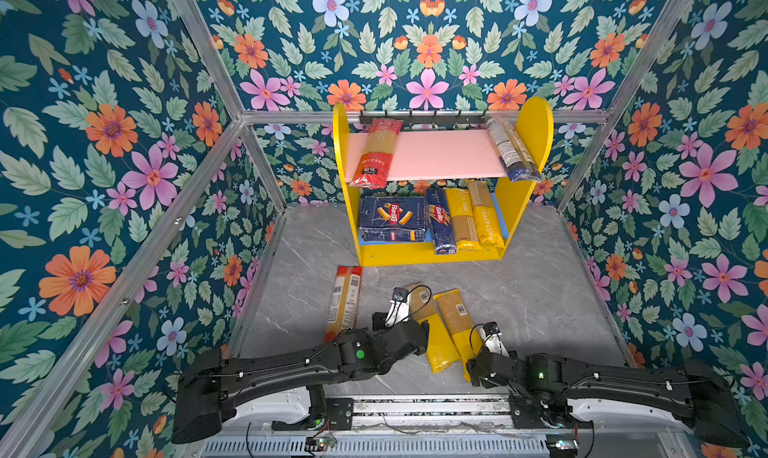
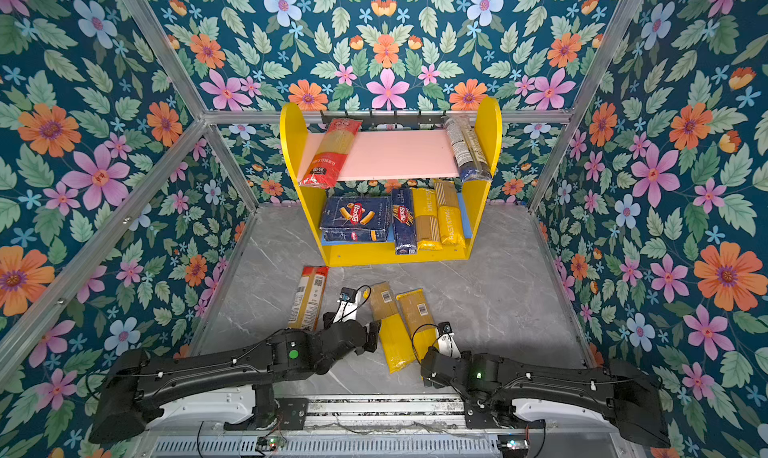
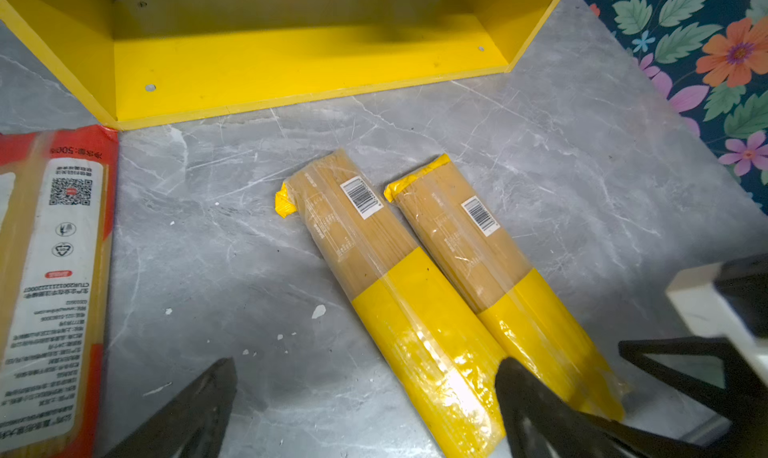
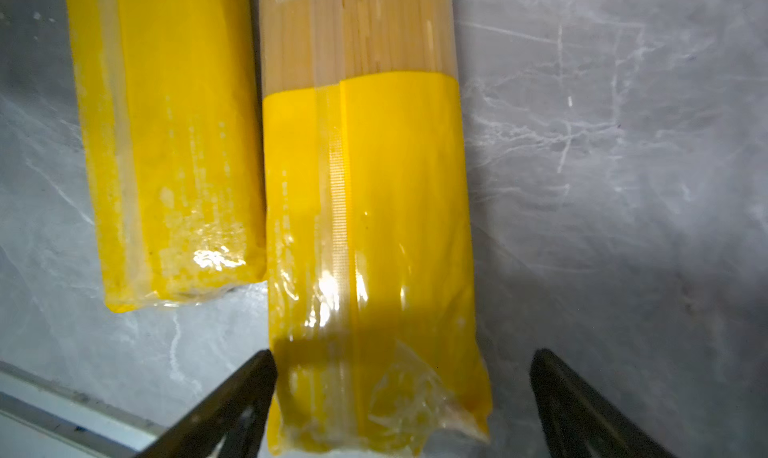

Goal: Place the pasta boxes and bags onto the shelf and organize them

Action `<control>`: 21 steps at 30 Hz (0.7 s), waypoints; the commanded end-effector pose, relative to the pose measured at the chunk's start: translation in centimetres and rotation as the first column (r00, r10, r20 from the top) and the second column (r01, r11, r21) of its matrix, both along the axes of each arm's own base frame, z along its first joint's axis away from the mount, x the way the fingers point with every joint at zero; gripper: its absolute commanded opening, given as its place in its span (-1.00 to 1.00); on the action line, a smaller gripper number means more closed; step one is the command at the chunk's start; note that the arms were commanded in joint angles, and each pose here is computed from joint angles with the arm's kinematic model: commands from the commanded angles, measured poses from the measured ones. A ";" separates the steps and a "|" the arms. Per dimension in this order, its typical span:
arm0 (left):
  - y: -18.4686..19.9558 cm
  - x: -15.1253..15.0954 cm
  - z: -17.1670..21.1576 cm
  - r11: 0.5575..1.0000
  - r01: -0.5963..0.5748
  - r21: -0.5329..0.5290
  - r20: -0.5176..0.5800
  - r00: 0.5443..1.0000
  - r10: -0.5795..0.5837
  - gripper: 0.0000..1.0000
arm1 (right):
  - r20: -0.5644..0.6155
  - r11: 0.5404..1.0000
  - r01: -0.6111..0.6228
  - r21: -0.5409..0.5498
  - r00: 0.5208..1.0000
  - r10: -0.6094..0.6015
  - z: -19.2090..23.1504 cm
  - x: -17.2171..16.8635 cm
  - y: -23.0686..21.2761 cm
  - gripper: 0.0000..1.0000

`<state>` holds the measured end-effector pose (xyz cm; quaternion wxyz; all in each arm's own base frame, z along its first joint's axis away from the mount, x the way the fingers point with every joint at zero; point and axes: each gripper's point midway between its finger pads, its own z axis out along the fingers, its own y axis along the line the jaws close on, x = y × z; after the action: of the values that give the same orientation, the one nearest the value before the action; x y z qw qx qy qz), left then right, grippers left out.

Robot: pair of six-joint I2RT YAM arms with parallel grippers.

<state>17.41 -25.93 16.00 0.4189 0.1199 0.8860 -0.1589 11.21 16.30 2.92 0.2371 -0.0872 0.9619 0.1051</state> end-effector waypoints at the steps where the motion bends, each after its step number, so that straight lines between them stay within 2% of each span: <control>1: 0.8 0.4 0.8 0.999 -0.035 0.008 0.027 0.999 0.035 1.00 | 0.009 1.000 -0.016 0.023 1.000 0.016 -0.2 0.2 0.9 0.93; 13: 1.7 0.3 1.6 0.999 -0.043 -0.004 0.038 0.998 0.043 1.00 | 0.001 0.995 -0.046 -0.089 0.999 0.047 -2.1 0.7 1.9 0.89; 19: 1.9 0.2 1.9 0.999 -0.045 -0.004 0.039 0.998 0.045 0.99 | -0.025 0.987 -0.068 -0.148 0.998 0.065 -3.5 0.9 3.0 0.73; 21: 2.2 0.2 2.1 0.999 -0.047 -0.003 0.042 0.998 0.048 0.99 | -0.030 0.984 -0.065 -0.165 0.998 0.061 -4.0 1.0 3.1 0.55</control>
<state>17.52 -24.47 17.96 0.4361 0.1025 0.8792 -0.1621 13.72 19.80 0.66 0.2627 -0.1198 0.9565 0.0427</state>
